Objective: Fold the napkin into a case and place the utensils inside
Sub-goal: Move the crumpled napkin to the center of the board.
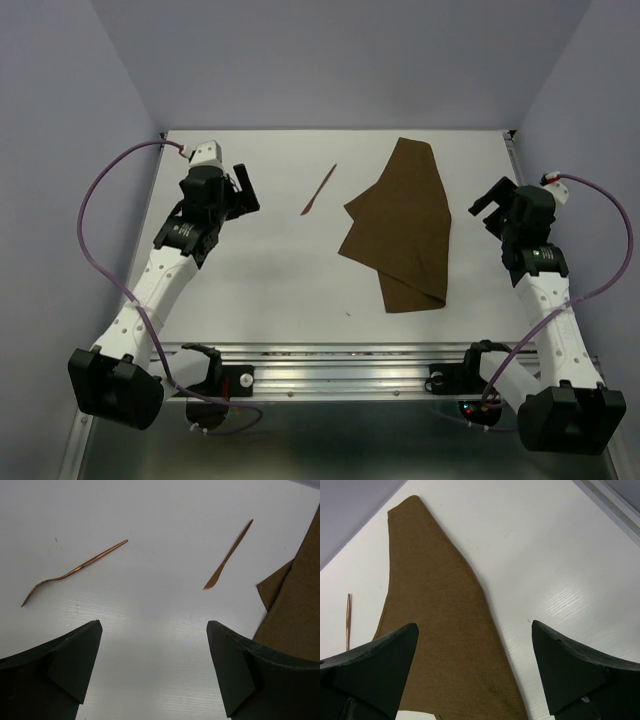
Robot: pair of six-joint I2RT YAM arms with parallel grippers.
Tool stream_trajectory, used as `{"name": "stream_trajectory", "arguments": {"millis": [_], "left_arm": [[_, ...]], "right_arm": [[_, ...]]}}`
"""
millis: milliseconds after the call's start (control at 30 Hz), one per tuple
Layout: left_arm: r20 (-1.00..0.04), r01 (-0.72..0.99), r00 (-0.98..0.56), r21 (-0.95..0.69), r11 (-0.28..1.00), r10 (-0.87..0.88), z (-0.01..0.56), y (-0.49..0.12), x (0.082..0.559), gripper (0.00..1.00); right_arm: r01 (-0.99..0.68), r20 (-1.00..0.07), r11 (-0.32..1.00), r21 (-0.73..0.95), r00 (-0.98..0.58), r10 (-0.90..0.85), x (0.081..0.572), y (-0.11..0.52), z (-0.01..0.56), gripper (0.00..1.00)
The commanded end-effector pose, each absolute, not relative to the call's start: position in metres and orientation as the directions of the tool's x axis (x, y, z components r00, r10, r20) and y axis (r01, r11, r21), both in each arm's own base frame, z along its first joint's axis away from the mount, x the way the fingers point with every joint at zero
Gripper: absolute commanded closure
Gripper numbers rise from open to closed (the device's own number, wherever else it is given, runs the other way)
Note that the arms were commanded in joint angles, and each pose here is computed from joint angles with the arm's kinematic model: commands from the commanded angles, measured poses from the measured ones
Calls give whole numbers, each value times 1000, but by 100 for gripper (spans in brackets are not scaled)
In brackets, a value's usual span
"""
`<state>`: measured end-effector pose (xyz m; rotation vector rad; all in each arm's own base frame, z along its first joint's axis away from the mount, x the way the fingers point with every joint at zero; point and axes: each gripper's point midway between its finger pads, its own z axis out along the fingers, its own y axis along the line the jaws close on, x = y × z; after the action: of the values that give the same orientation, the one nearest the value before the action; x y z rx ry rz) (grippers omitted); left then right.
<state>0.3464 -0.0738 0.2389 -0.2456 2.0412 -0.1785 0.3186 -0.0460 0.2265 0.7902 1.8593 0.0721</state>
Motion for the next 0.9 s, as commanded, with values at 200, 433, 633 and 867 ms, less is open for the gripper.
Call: {"name": "stream_trajectory", "arguments": {"millis": [200, 433, 633, 867], "left_arm": [[-851, -84, -444, -271, 959, -280, 254, -80, 351, 1], [-827, -26, -498, -284, 958, -259, 236, -92, 345, 1], [-750, -63, -594, -318, 946, -292, 190, -98, 334, 1], [-735, -103, -608, -302, 948, -300, 180, -90, 323, 1]], "right_arm": [[496, -792, 792, 356, -291, 537, 316, -45, 205, 0], [384, -735, 835, 395, -412, 538, 323, -12, 177, 0], [215, -780, 957, 194, -558, 283, 321, 108, 158, 0], [-11, -738, 999, 31, -675, 15, 310, 221, 114, 0]]}}
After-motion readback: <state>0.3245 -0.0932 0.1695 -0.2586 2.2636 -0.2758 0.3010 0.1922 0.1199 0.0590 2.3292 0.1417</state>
